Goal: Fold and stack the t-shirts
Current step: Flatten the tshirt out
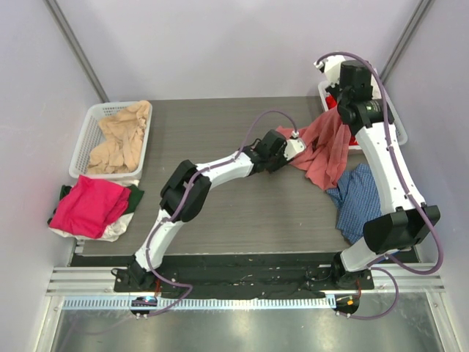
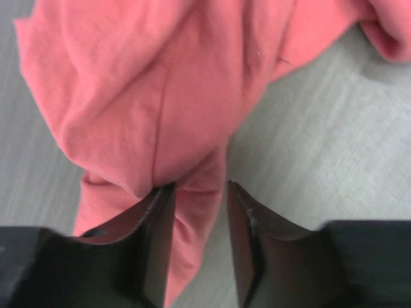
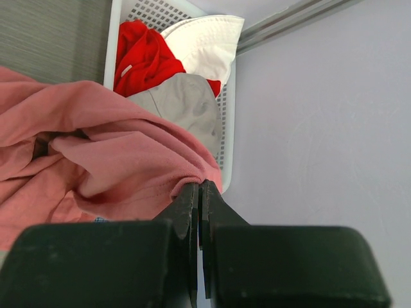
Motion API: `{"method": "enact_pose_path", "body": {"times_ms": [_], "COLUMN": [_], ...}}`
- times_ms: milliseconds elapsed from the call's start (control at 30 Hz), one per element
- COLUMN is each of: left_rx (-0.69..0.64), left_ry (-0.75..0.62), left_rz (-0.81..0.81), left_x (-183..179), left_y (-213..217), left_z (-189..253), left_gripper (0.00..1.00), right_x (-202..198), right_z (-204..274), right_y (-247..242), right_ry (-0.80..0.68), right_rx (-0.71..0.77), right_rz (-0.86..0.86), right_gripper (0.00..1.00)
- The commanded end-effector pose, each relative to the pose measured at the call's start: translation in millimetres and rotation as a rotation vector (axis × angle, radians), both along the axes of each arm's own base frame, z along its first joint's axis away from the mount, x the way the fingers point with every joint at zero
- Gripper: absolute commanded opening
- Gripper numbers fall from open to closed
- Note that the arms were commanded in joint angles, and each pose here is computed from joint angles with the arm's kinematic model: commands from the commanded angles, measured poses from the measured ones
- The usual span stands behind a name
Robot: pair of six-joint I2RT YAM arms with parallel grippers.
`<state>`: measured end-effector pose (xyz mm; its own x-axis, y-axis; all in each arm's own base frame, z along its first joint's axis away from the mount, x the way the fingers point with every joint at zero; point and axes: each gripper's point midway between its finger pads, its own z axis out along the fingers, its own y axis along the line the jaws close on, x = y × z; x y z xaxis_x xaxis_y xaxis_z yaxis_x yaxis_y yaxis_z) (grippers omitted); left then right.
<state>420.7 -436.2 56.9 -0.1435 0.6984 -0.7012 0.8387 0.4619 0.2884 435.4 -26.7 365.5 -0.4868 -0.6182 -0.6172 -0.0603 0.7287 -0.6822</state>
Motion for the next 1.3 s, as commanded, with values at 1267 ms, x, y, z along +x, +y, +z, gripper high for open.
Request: {"method": "enact_pose_path", "body": {"times_ms": [1267], "left_rx": [-0.105], "left_ry": [-0.417], "left_rz": [0.273], "left_x": [-18.4], "left_y": [140.4], "left_z": [221.7], "left_gripper": [0.00], "right_x": [-51.1], "right_z": [-30.0], "right_y": [11.0], "right_ry": [-0.019], "right_rx": [0.159], "right_rz": [0.038], "right_gripper": [0.01]}}
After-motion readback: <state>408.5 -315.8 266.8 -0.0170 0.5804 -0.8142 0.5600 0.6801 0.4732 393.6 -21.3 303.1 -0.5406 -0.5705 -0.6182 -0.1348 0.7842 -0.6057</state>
